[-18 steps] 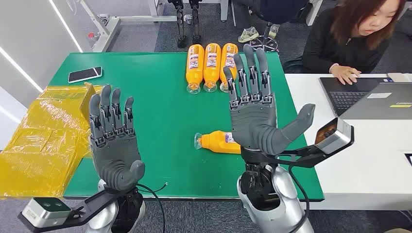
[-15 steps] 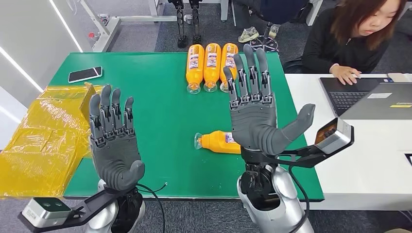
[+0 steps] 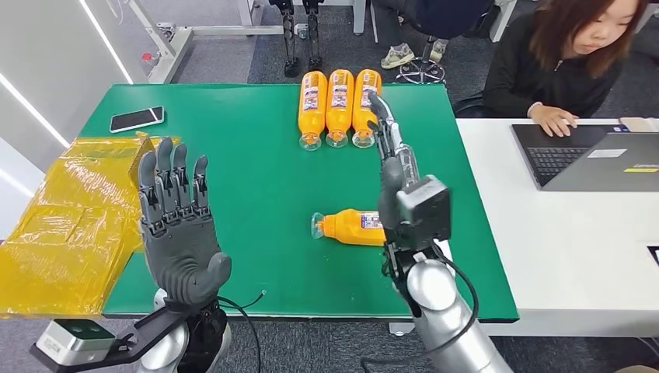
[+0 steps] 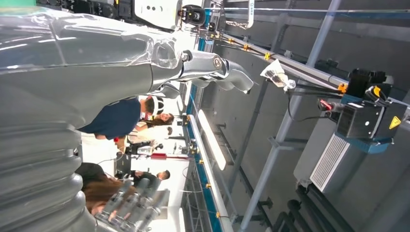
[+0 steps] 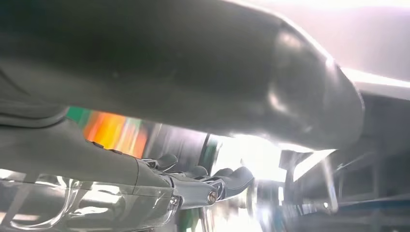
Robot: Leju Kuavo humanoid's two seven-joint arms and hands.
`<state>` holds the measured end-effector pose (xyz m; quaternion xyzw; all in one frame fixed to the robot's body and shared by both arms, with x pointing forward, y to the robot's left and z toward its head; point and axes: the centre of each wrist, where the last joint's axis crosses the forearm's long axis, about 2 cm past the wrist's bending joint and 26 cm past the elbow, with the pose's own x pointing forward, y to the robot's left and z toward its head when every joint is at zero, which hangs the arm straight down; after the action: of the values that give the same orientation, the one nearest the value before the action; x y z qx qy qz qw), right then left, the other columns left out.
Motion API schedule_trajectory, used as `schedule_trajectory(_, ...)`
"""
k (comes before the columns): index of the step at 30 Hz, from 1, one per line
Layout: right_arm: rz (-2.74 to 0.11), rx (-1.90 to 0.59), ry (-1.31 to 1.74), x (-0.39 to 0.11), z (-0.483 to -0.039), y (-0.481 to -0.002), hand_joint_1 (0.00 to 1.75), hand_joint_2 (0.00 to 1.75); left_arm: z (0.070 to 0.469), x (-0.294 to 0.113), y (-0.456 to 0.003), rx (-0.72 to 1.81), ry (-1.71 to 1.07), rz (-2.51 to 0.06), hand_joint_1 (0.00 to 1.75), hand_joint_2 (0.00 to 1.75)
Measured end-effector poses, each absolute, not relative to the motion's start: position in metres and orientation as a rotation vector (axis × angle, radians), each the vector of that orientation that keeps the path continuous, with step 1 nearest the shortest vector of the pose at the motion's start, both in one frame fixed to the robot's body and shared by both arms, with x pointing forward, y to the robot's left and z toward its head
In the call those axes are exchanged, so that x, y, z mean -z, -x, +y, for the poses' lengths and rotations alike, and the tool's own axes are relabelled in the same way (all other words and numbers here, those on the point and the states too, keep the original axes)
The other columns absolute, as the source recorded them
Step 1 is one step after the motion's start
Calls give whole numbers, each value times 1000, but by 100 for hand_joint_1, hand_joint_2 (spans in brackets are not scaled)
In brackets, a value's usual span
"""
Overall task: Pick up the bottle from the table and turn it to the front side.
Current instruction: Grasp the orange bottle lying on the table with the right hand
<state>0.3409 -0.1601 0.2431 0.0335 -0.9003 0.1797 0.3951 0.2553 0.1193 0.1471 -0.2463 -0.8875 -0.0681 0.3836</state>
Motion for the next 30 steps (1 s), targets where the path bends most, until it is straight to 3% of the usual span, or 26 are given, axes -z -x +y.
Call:
schedule_trajectory(6, -2177, -820, 541, -256, -233, -415, 0, 0, 122, -144, -253, 179, 621, -2255, 0, 175)
schedule_trajectory(11, -2024, -973, 748, -289, -258, -451, 0, 0, 124, -142, -252, 178, 607, -2254, 0, 175)
schedule_trajectory(21, -1712, -1272, 623, -311, -263, -483, 0, 0, 128, -141, -252, 182, 589, -2254, 0, 175)
schedule_trajectory(30, -1337, -1561, 323, -288, -246, -487, 0, 0, 128, -140, -252, 195, 621, -2246, 0, 175)
